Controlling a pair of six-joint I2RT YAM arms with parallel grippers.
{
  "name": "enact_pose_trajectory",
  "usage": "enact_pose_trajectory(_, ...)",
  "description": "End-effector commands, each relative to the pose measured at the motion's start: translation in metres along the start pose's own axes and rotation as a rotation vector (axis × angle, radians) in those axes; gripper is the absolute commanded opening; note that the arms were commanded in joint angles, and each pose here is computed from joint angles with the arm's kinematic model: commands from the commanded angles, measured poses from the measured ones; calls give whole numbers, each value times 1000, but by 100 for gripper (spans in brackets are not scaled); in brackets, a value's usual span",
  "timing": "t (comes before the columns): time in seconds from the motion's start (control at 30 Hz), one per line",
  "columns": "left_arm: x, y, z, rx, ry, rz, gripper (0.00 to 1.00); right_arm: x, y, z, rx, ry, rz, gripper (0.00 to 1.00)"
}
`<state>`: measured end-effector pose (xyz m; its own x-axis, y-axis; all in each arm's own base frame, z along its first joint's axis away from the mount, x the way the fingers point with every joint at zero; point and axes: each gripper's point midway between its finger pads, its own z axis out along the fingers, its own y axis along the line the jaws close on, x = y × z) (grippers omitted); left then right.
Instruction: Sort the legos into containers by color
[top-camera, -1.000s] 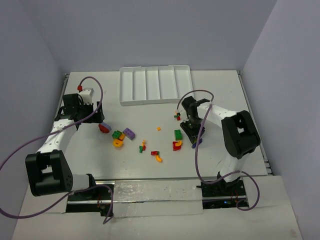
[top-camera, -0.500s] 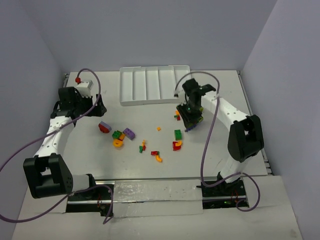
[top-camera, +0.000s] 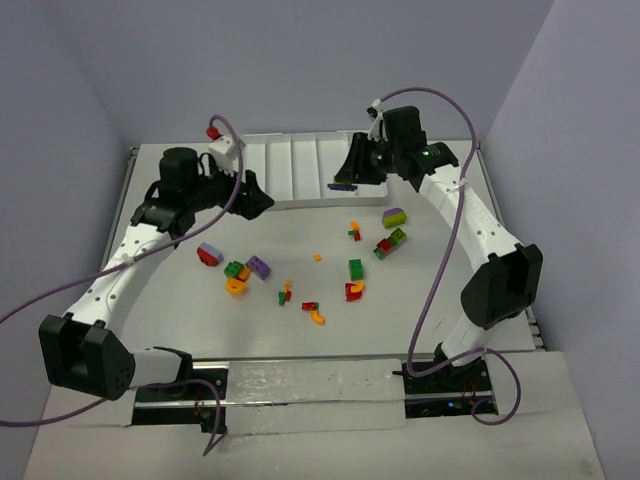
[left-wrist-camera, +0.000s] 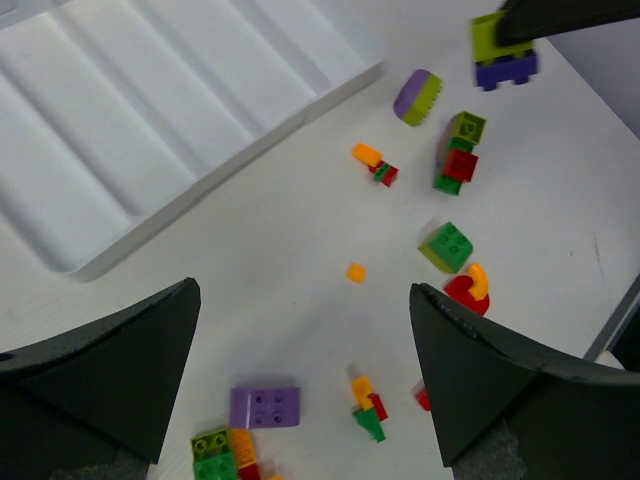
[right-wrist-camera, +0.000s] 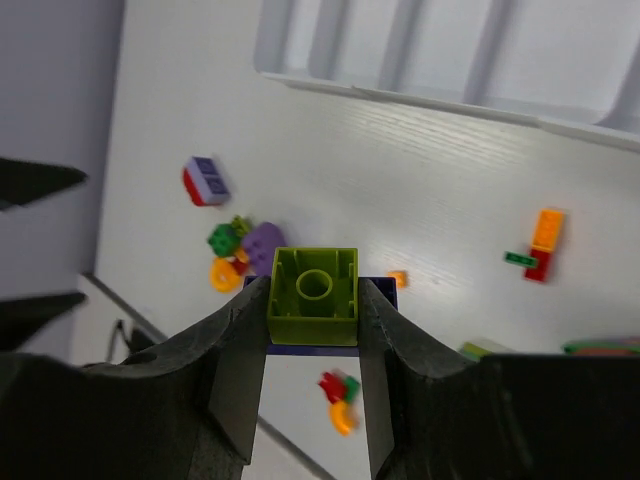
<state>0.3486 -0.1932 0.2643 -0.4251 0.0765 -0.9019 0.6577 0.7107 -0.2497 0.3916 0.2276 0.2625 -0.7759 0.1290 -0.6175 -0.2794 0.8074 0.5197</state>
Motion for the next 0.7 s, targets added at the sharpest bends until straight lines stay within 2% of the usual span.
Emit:
enact_pose_trajectory(0.0,-28,-25,32,33,-47,15,93,-10,32,29,-176,20,265,0)
enact_pose_trajectory(0.17,-26,-41,58,46,-22,28,94,2,36,41,-223,69,391,0)
enact_pose_trajectory(0.3,-20,-50,75,87,-13,-47,96,22,30,46,-219,111,542,0)
enact_pose_trajectory(0.67,-9,-57,113,125,29,-211,94,27,22,40,-153,70,735,0)
